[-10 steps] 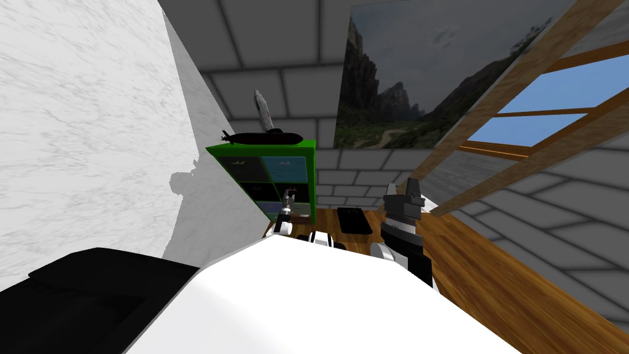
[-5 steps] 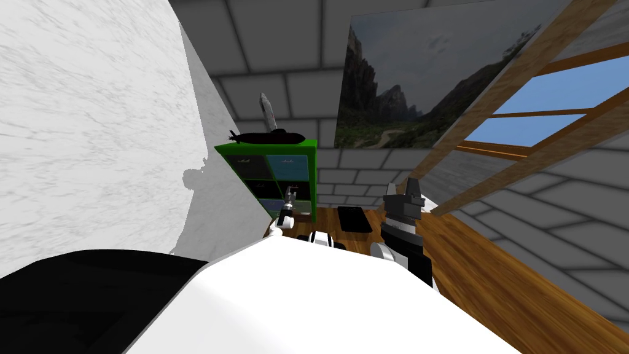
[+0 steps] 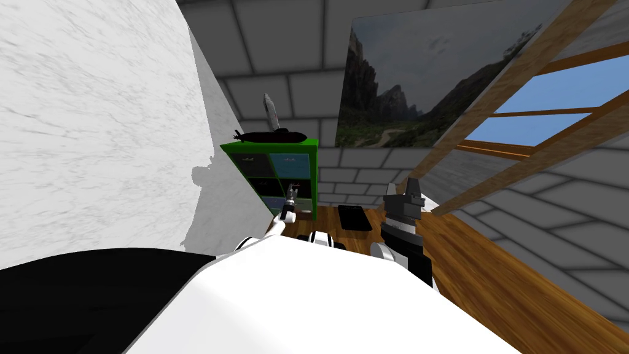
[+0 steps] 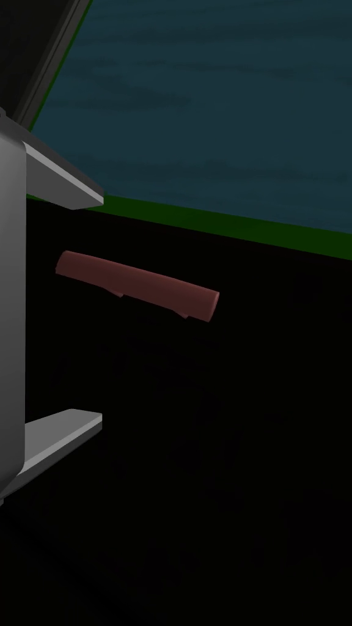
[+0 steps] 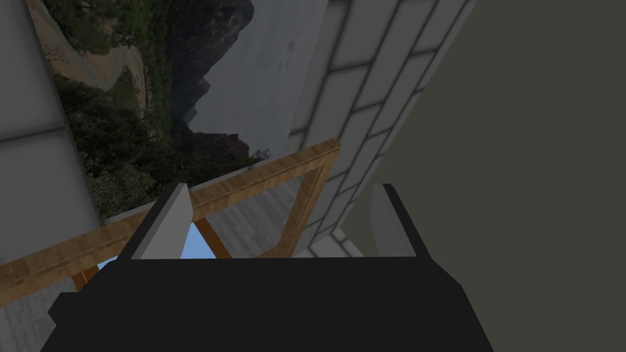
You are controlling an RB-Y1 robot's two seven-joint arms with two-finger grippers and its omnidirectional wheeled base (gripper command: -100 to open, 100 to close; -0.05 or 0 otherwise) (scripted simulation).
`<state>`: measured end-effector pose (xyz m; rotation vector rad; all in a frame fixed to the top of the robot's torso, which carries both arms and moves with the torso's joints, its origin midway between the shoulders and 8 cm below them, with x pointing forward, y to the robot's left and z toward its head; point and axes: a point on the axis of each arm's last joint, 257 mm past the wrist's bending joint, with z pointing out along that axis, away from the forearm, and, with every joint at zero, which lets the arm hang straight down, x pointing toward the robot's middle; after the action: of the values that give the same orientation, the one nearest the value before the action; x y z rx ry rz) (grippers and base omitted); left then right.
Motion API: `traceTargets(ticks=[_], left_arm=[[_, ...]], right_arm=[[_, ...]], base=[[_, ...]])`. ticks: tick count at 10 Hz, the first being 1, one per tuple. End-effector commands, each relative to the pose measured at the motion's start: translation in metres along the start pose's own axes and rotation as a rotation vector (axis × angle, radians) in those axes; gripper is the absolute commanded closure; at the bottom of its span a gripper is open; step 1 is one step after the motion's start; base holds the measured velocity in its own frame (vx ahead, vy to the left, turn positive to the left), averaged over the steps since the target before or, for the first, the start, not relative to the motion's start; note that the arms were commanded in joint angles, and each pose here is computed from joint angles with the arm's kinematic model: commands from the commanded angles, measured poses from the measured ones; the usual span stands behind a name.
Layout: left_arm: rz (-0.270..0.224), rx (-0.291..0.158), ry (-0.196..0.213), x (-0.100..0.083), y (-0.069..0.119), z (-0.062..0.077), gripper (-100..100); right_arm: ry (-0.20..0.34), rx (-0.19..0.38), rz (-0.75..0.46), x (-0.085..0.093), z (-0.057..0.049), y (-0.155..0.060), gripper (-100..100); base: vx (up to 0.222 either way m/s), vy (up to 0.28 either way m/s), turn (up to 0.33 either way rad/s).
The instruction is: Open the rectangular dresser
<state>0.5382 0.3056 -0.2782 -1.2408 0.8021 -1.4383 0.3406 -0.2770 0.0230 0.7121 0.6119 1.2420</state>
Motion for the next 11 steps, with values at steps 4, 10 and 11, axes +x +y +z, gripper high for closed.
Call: traceTargets(ticks=[4, 10, 11], left_arm=[[-0.003, -0.009, 0.005, 0.013, 0.001, 0.043, -100], [0.0, -0.024, 0.005, 0.008, 0.009, 0.017, 100], [-0.001, -0.014, 0.005, 0.007, 0.005, 0.015, 100]], right_arm=[[0.0, 0.0, 0.0, 0.0, 0.0, 0.0, 0], [0.0, 0.0, 0.0, 0.0, 0.0, 0.0, 0], [0.0, 0.0, 0.0, 0.0, 0.0, 0.0, 0]], base=[[-0.055, -0.003, 0.023], [0.03, 0.0, -0.01], [0.024, -0.001, -0.012]])
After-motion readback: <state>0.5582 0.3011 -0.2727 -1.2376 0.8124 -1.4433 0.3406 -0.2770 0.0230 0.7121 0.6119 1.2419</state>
